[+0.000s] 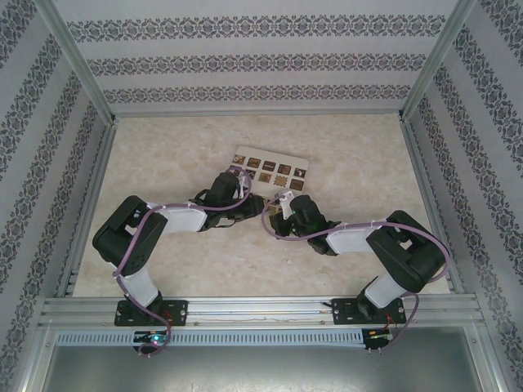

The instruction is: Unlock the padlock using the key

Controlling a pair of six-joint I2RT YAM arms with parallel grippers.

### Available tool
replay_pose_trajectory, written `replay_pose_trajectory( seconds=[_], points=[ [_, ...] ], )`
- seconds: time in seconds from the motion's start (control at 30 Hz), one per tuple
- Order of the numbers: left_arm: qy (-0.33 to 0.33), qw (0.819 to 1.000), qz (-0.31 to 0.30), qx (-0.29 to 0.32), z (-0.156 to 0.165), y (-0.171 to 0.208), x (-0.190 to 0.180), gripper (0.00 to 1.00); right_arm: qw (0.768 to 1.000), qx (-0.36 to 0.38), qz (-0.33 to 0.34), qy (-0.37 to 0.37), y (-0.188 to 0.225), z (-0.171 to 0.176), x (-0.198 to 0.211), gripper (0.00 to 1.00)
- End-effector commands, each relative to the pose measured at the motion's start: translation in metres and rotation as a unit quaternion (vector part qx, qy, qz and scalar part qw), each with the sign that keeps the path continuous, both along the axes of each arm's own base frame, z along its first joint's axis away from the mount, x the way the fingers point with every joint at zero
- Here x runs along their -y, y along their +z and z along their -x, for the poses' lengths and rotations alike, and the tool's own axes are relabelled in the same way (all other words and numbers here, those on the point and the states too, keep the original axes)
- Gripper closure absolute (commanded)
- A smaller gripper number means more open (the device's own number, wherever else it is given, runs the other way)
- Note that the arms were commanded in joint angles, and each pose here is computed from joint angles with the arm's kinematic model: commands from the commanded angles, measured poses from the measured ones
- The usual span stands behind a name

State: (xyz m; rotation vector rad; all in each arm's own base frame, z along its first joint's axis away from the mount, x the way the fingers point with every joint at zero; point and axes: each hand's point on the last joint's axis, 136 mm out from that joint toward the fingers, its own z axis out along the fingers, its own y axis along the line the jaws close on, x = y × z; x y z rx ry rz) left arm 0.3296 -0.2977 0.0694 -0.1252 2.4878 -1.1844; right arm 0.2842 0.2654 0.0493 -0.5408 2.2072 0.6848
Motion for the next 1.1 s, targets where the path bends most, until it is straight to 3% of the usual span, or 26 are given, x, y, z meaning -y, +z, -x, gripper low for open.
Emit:
replay_pose_trajectory(
  seconds=[0.0,0.4,0.77,1.07],
  points=[
    [-0.023,0.999,0.029,0.006,0.007,0.023,0.013,0.80,0.997,0.057,-0.041,0.007,0.031,-0.010,-0.013,1.00],
    [-0.037,0.999,0.029,-0.001,0.012,0.025,0.015,0.80,0.992,0.100,-0.070,0.022,0.053,-0.013,-0.020,1.00],
    [-0.040,0.999,0.033,-0.017,0.018,0.029,0.014,0.80,0.987,0.155,-0.031,0.032,0.056,-0.020,-0.016,1.00],
    [-0.034,0.999,0.035,-0.021,0.017,0.028,0.014,0.80,0.987,0.132,-0.083,0.052,0.064,-0.013,-0.028,1.00]
  ],
)
